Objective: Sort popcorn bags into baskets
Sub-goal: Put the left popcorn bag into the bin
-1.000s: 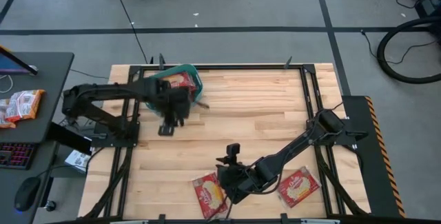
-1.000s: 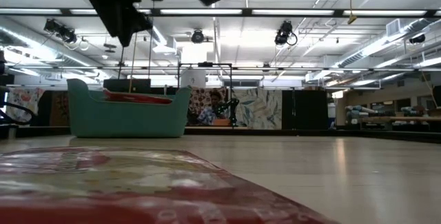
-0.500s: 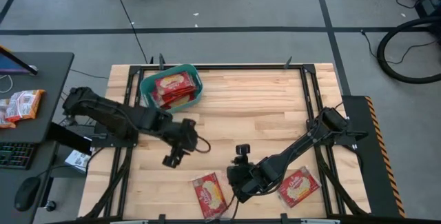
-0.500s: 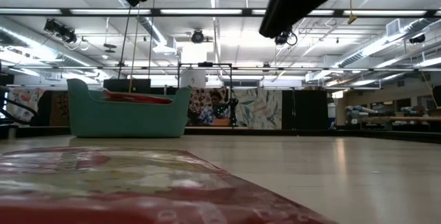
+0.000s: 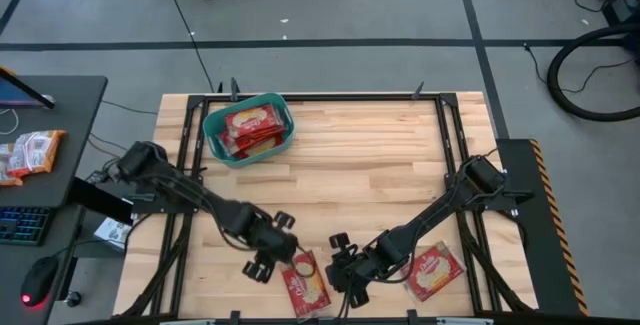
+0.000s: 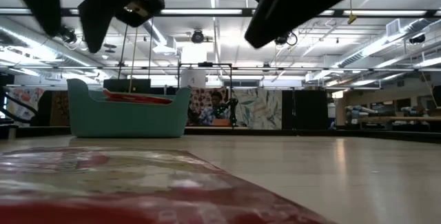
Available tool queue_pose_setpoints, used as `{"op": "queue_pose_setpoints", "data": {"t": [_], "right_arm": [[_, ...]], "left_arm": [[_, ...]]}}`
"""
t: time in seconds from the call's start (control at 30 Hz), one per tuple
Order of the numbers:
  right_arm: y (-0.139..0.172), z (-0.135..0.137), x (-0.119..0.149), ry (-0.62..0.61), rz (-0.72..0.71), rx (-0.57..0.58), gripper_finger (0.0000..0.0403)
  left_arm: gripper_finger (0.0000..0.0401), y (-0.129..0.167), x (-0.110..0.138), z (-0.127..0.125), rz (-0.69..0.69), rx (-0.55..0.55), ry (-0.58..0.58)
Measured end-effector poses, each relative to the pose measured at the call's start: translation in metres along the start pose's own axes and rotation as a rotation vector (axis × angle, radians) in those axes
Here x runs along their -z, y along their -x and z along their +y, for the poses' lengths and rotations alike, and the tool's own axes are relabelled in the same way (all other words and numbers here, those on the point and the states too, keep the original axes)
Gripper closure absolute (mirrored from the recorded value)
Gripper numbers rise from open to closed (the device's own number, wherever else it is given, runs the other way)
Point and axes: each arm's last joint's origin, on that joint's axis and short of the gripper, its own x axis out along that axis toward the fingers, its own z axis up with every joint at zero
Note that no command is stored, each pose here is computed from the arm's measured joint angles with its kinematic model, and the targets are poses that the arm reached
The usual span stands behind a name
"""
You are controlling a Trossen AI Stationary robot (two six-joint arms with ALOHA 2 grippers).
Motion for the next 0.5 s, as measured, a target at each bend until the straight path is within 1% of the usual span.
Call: {"op": "queue_pose_setpoints", "data": {"t": [0.17, 0.27, 0.37, 0.43, 0.5], "right_arm": [[-0.006, 0.000, 0.006, -0.035, -0.018, -0.023, 0.0286], [-0.013, 0.000, 0.012, -0.029, -0.029, -0.020, 0.0286], [-0.020, 0.001, 0.017, 0.024, -0.068, 0.017, 0.0286], [-0.021, 0.003, 0.021, 0.102, -0.058, 0.074, 0.0286], [-0.023, 0.008, 0.021, 0.199, -0.078, 0.112, 0.0286]], "left_arm": [[0.0259, -0.028, -0.004, -0.012, 0.016, 0.011, -0.033], [0.0259, -0.046, -0.005, -0.015, 0.025, 0.012, -0.042], [0.0259, -0.060, -0.007, -0.017, 0.026, 0.010, -0.048], [0.0259, -0.068, -0.008, -0.019, 0.019, 0.011, -0.051], [0.0259, -0.076, -0.007, -0.019, 0.031, 0.008, -0.051]]}}
